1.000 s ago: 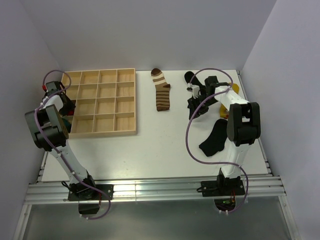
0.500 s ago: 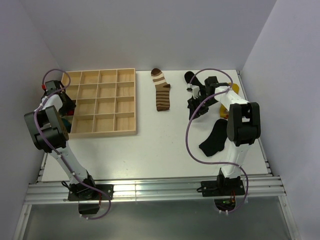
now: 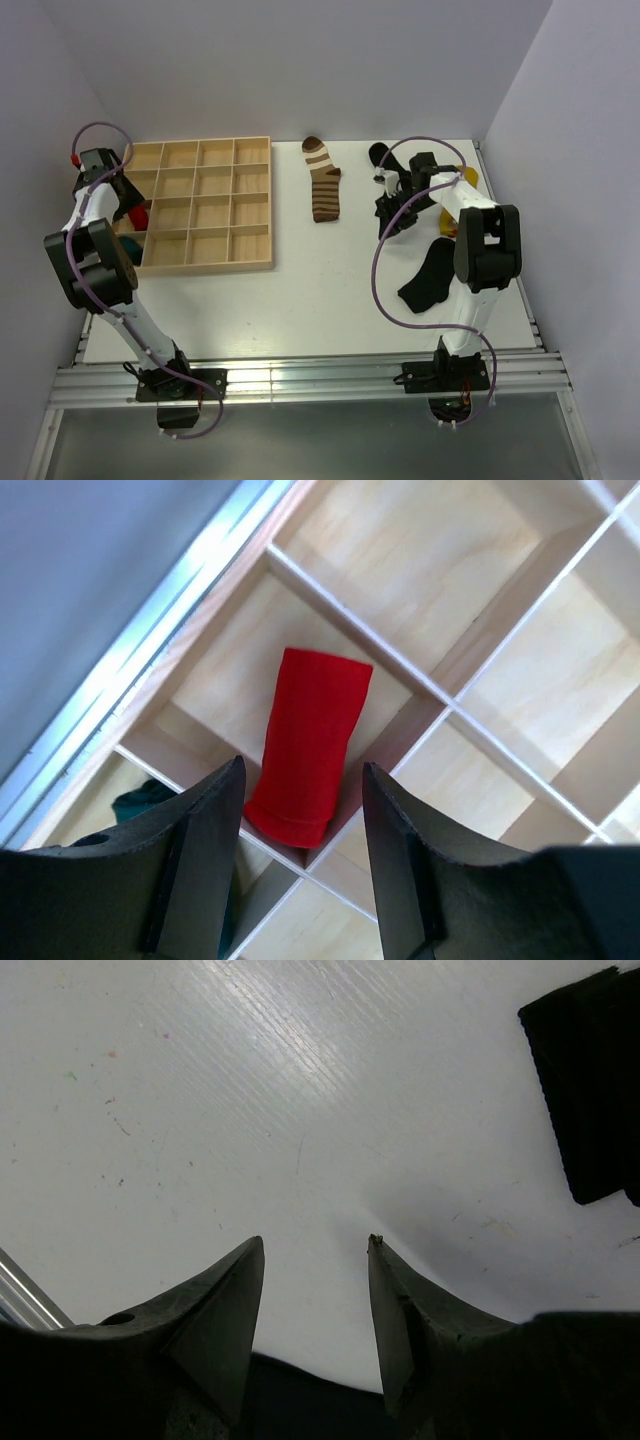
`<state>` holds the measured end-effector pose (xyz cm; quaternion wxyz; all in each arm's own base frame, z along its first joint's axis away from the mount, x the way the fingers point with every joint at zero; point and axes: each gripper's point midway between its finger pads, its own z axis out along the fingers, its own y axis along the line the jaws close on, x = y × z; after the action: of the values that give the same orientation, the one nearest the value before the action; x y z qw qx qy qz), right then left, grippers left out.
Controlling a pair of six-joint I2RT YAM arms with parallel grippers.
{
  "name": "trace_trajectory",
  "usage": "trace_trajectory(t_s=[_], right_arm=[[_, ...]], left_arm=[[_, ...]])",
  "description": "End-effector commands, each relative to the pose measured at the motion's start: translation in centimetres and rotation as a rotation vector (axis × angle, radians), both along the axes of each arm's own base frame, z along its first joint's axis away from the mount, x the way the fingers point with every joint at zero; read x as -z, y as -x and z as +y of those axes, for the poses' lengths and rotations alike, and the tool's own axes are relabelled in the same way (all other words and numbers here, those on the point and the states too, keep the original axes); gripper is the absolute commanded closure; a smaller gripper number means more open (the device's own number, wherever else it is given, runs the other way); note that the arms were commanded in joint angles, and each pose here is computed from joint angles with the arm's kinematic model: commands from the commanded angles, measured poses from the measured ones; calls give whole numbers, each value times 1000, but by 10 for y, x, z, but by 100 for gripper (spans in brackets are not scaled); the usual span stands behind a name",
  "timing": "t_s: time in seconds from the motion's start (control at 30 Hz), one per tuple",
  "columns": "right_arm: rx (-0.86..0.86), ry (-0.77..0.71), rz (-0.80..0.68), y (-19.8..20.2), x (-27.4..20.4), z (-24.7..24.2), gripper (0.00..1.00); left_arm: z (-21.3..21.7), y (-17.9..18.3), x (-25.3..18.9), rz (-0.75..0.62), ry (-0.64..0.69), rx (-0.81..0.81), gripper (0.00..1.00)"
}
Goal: Roll the socks
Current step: Place the sock in the storage box, then reset both arms
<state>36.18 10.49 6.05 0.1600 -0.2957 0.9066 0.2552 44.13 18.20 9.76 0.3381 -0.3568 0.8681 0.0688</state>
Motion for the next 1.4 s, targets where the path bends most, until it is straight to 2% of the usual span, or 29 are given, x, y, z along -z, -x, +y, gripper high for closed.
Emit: trace_trajectory(t_s=[0.0,0.4,0.53,0.63,0.8,0.83,0.93,1.03,1.13,1.23,1.37], right_arm=[[-3,11,-98,-10,-22,0,46],[19,34,-130,-12,-29,-6,46],[47,24,-163,-15,-40,-6,46],[69,15,-198,-19,-51,-7,46],[111,-26,-317,-21,-96,-9,46],[128,-38,-327,-19,-102,-9,46],[170,-62,-414,-17,-137,-12,46],[201,-88,-495,-8,-172,-13,44],[237,-121,-572,3,-206,-13,42],[261,-155,-628,15,-232,-12,35],[301,-183,-659,21,-249,-12,33]], left_arm=[[7,-6,-47,-87,-54,-17,44],[0,-13,-134,-265,-92,-3,45],[-22,-18,-167,-344,-74,61,45],[-55,-25,-198,-411,-73,147,44],[-172,-31,-247,-531,-37,416,42],[-190,-30,-250,-539,-24,460,40],[-295,-16,-253,-562,34,699,40],[-361,4,-244,-589,116,845,40],[-411,26,-232,-595,182,977,40],[-446,46,-215,-562,212,1082,41],[-460,63,-213,-570,277,1146,41]])
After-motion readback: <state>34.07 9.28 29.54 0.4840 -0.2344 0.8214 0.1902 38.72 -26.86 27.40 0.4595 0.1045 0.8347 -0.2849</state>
